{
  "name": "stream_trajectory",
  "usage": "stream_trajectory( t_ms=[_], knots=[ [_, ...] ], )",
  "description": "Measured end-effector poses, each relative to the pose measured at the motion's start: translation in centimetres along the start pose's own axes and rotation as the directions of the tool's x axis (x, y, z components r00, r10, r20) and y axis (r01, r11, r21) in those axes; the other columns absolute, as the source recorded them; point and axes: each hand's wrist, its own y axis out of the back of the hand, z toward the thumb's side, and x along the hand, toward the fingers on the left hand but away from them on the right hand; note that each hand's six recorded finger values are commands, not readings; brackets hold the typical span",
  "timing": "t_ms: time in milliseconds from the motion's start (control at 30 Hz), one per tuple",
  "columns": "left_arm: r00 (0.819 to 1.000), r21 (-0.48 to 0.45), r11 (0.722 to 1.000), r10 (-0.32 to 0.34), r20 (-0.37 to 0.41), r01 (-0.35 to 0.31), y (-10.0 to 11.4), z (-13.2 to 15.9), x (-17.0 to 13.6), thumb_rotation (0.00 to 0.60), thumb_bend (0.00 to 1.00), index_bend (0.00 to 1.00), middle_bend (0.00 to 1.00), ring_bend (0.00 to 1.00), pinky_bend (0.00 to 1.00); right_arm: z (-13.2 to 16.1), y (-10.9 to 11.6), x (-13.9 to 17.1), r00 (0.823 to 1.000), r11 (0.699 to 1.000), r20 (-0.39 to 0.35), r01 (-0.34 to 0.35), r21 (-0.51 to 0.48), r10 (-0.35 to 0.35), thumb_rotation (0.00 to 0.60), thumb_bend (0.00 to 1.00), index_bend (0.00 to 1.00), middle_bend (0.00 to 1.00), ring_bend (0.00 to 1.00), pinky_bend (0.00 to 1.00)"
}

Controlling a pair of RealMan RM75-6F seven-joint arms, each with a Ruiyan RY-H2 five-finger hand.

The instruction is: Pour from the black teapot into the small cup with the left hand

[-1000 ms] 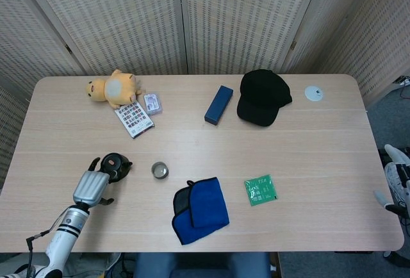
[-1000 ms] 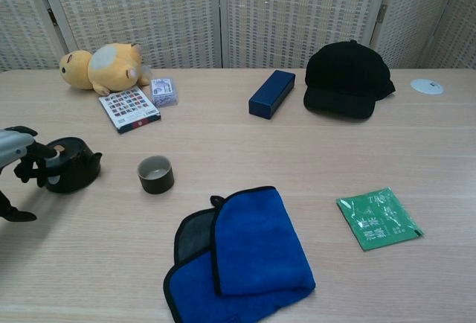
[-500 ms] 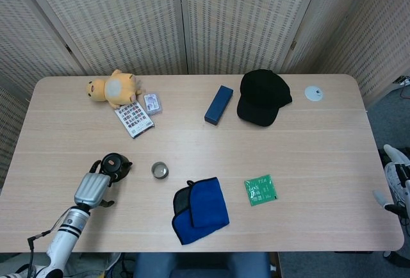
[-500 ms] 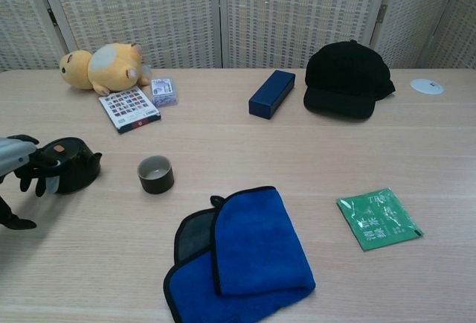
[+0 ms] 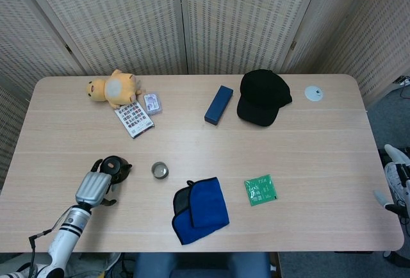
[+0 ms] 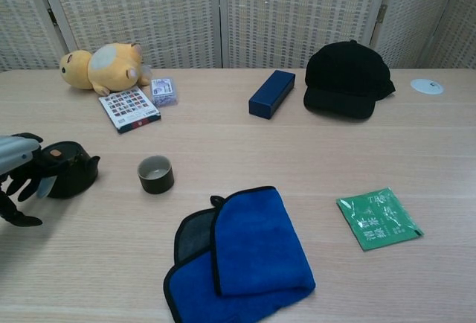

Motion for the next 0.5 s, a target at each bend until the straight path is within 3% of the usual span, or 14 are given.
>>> stream_trajectory(
  t_ms=[333,400,500],
  knots=[
    [1.0,-0.015,1.0,0.005,-0.001,-0.005,0.4,-0.1,0.3,0.6,0.14,0.88,0.86,0.79,0.0,-0.1,0.1,-0.1,1.0,1.0,0.004,0.005,-0.001,-0.005,0.6,0.18,0.02,0.15,0.0,0.0],
    [1.0,-0.024,1.0,0.009,-0.004,-0.009,0.6,-0.2,0.3,0.571,0.14,0.9,0.87,0.79,0.0,-0.1,0.2,-0.1,1.0,1.0,0.004,0.006,-0.001,-0.006,0.6,0.18,0.02,0.15,0.0,0.0],
    [1.0,-0.049,0.999,0.021,-0.009,-0.022,1.1,-0.2,0.5,0.419,0.13,0.93,0.9,0.82,0.0,-0.1,0.2,-0.2,1.0,1.0,0.004,0.007,-0.002,-0.007,0.6,0.18,0.02,0.15,0.0,0.0]
  ],
)
